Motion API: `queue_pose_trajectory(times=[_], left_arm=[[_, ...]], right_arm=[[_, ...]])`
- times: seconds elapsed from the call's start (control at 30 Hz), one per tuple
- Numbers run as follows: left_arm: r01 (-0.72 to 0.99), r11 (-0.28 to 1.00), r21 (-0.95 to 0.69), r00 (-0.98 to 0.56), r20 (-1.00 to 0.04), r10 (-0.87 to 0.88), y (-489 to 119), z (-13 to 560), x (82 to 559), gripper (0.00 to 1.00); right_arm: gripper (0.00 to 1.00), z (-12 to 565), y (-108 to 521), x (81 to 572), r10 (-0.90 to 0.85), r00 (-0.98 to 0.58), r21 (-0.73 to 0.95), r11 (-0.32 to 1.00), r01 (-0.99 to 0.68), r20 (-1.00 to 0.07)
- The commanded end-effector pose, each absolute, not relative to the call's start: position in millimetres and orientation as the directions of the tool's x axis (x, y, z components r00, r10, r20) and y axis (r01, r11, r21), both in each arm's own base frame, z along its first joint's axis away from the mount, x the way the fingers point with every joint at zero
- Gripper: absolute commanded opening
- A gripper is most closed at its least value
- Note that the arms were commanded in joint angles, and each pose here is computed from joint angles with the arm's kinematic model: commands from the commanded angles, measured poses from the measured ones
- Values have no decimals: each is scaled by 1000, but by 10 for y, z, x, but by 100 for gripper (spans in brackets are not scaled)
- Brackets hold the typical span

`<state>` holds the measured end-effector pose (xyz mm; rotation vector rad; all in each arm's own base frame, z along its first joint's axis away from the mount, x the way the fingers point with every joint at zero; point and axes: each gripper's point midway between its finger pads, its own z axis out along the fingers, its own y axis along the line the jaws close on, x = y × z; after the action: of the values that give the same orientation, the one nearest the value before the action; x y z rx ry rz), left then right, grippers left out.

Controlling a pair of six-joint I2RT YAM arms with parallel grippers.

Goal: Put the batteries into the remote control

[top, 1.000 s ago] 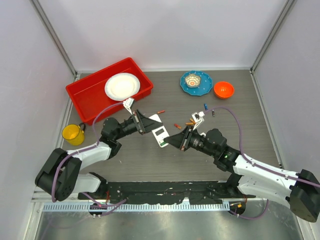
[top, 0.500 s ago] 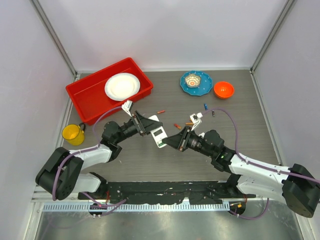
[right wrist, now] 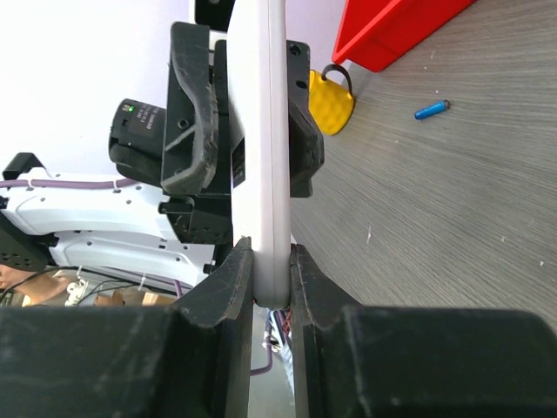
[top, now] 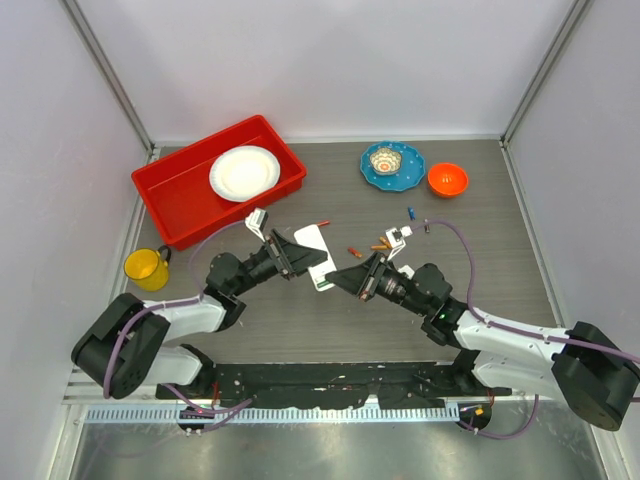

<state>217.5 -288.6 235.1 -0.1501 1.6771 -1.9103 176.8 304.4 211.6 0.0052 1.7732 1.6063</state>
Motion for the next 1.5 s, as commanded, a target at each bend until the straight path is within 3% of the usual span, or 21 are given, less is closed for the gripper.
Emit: queue_pose_trajectory(times=[0.0,0.17,0.27,0.4,0.43,0.47,0.5,0.53,0.6,0.67,0.7,0.73,0.87,0.9,0.93,1.0,1.03,1.13,1.33,1.47], left_arm=[[424,-72,-903,-798,-334,-502,-2918,2504,2109,42],[417,-73,-906,-803,-330,-496,-2947,2465,2101,26],[417,-83,-905,-809,-328,-488,-2974,2469,2075,25],[416,-83,-905,-803,-323,-501,-2963,2459,2091,0],[421,-84,-903,-799,-325,-506,-2955,2468,2091,0],[421,-81,-903,-794,-323,-515,-2945,2470,2103,0],[423,-79,-903,-790,-324,-521,-2938,2471,2109,0],[427,-78,-901,-786,-327,-525,-2930,2484,2110,0],[414,-43,-909,-779,-329,-534,-2914,2426,2161,0],[403,-1,-915,-766,-337,-548,-2866,2387,2230,0],[402,13,-916,-761,-342,-552,-2848,2380,2254,0],[404,23,-914,-756,-349,-554,-2834,2392,2275,0],[375,112,-920,-743,-371,-557,-2729,2331,2390,0],[382,137,-914,-734,-391,-555,-2714,2313,2407,0],[386,151,-910,-730,-402,-552,-2708,2328,2418,0],[372,200,-907,-736,-419,-532,-2691,2256,2409,0],[366,209,-907,-740,-420,-525,-2690,2249,2400,0],[352,201,-914,-748,-404,-527,-2646,2183,2317,0],[394,159,-905,-704,-408,-581,-2482,2222,2151,4],[290,311,-905,-675,-424,-604,-2283,1924,2165,0]], right_arm=[[1,2437,3029,1787,517,-696,850,131,-510,-497],[1,2433,3041,1787,512,-700,851,129,-510,-497],[1,2411,3031,1799,513,-700,853,138,-503,-496],[1,2417,3030,1780,505,-703,851,138,-507,-501],[4,2378,3026,1783,496,-703,849,156,-505,-510],[11,2402,3027,1783,492,-701,845,160,-510,-516],[30,2359,3015,1775,478,-707,846,185,-500,-522],[39,2353,3005,1775,466,-693,830,209,-517,-550],[54,2360,2950,1779,452,-681,815,257,-519,-576],[62,2424,2904,1793,437,-645,778,304,-550,-627],[75,2342,2857,1796,415,-648,769,356,-531,-639],[77,2497,2796,1802,417,-601,731,374,-570,-682],[80,2462,2431,2063,400,-487,621,621,-479,-776],[80,2182,2249,2120,336,-511,560,734,-385,-791],[80,2218,1989,2325,359,-437,497,829,-256,-824],[80,1835,1670,2424,227,-474,304,948,-92,-851],[79,1854,1462,2530,205,-429,223,975,10,-879],[77,1631,1372,2605,104,-469,83,994,66,-877],[76,1457,1755,2690,55,-525,105,992,-66,-849],[80,1333,1853,2777,4,-549,59,995,-82,-836]])
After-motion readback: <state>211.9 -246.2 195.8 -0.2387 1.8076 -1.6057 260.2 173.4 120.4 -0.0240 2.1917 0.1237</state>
